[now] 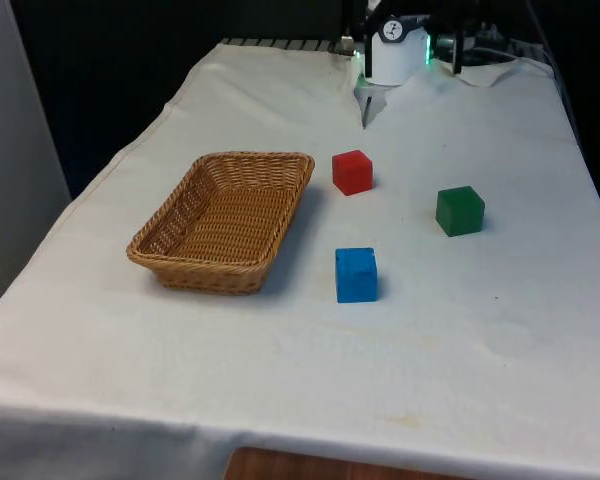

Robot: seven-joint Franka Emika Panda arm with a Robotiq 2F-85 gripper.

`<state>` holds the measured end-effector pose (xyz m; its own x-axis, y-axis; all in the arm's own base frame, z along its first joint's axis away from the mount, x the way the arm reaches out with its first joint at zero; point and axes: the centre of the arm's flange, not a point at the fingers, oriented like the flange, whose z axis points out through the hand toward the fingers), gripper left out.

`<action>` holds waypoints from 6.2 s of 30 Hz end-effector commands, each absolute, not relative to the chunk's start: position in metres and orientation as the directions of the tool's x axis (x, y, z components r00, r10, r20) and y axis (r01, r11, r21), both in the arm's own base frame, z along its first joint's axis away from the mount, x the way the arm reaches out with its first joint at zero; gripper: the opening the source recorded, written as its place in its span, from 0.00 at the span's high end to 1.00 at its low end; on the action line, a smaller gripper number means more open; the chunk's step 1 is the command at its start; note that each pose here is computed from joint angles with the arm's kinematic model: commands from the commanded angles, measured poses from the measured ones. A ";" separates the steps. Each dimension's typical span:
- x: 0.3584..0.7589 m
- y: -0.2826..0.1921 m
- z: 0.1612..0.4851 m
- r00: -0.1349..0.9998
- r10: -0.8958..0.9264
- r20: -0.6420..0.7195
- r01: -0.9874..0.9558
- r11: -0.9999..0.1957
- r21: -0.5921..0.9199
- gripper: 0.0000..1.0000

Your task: Pick up the blue cube and place it into the basket.

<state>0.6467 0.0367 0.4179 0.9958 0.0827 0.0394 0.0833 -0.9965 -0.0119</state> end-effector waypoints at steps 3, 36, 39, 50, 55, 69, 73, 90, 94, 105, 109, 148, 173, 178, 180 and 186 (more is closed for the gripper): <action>0.651 0.041 0.407 0.994 0.085 0.061 0.086 -0.996 -0.006 0.00; 0.678 0.040 0.318 0.976 0.200 0.083 0.196 -0.979 0.053 0.00; 0.679 0.036 0.310 0.975 0.208 0.081 0.204 -0.977 0.056 0.00; 0.687 0.023 0.277 0.969 0.224 0.104 0.218 -0.973 0.072 0.00; 0.689 0.021 0.265 0.967 0.226 0.116 0.218 -0.973 0.078 0.00; 0.690 0.011 0.232 0.965 0.231 0.128 0.219 -0.971 0.101 0.00; 0.690 0.009 0.224 0.964 0.232 0.131 0.219 -0.970 0.105 0.00; 0.691 0.001 0.186 0.959 0.236 0.155 0.218 -0.968 0.126 0.00; 0.690 -0.002 0.178 0.959 0.237 0.158 0.218 -0.967 0.130 0.00; 0.689 -0.002 0.177 0.958 0.240 0.159 0.221 -0.967 0.131 0.00; 0.690 -0.001 0.177 0.958 0.239 0.158 0.220 -0.967 0.127 0.21; 0.691 0.003 0.198 0.961 0.233 0.149 0.213 -0.967 0.137 0.99; 0.694 0.002 0.273 0.961 0.241 0.132 0.221 -0.964 0.149 0.99; 0.694 0.001 0.288 0.961 0.242 0.131 0.222 -0.963 0.150 0.99; 0.694 0.001 0.295 0.962 0.242 0.130 0.222 -0.963 0.152 0.99; 0.694 0.001 0.311 0.961 0.241 0.135 0.220 -0.964 0.150 0.99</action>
